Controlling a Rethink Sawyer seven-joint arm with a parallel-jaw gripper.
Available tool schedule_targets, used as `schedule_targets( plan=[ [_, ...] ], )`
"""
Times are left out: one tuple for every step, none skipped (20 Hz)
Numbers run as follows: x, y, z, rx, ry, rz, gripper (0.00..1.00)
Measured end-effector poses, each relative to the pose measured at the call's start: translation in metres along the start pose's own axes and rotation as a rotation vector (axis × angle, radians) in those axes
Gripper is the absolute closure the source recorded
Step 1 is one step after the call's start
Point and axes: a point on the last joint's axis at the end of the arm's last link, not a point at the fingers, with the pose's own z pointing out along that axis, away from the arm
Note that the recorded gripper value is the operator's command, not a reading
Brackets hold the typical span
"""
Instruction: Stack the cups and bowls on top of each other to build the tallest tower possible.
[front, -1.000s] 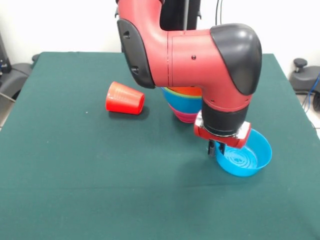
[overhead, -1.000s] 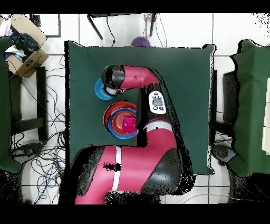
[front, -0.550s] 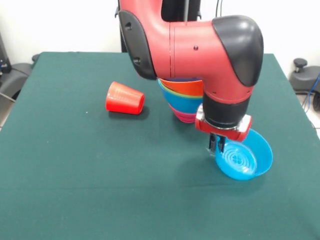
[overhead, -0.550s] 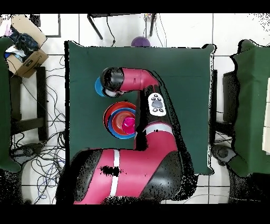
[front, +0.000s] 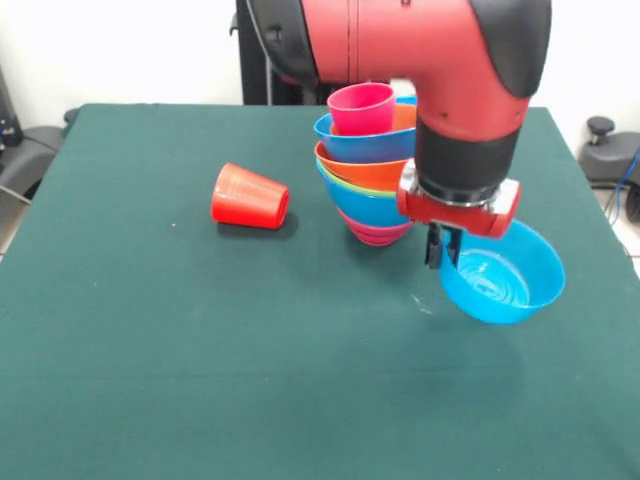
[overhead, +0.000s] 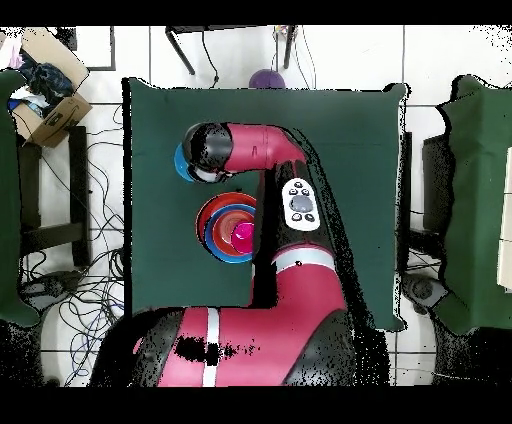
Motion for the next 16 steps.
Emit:
schedule_targets(
  plan=[
    [-0.003, 0.001, -0.01, -0.004, -0.015, -0.001, 1.0],
    [-0.007, 0.003, -0.02, -0.008, -0.031, -0.001, 1.0],
    [-0.009, 0.004, -0.028, -0.011, -0.042, -0.002, 1.0],
    [-0.012, 0.004, -0.034, -0.013, -0.052, -0.002, 1.0],
    [-0.014, 0.005, -0.041, -0.015, -0.062, -0.002, 1.0],
    [-0.016, 0.005, -0.048, -0.018, -0.073, -0.003, 1.0],
    [-0.018, 0.006, -0.057, -0.02, -0.085, -0.003, 1.0],
    [-0.019, 0.007, -0.066, -0.023, -0.097, -0.004, 1.0],
    [-0.02, 0.007, -0.074, -0.025, -0.107, -0.005, 1.0],
    [-0.02, 0.008, -0.083, -0.027, -0.118, -0.006, 1.0],
    [-0.02, 0.008, -0.093, -0.029, -0.129, -0.008, 1.0],
    [-0.02, 0.008, -0.099, -0.03, -0.136, -0.009, 1.0],
    [-0.021, 0.009, -0.106, -0.032, -0.145, -0.009, 1.0],
    [-0.022, 0.009, -0.115, -0.035, -0.155, -0.01, 1.0],
    [-0.023, 0.01, -0.124, -0.036, -0.164, -0.01, 1.0],
    [-0.024, 0.01, -0.134, -0.038, -0.172, -0.01, 1.0]
  ],
)
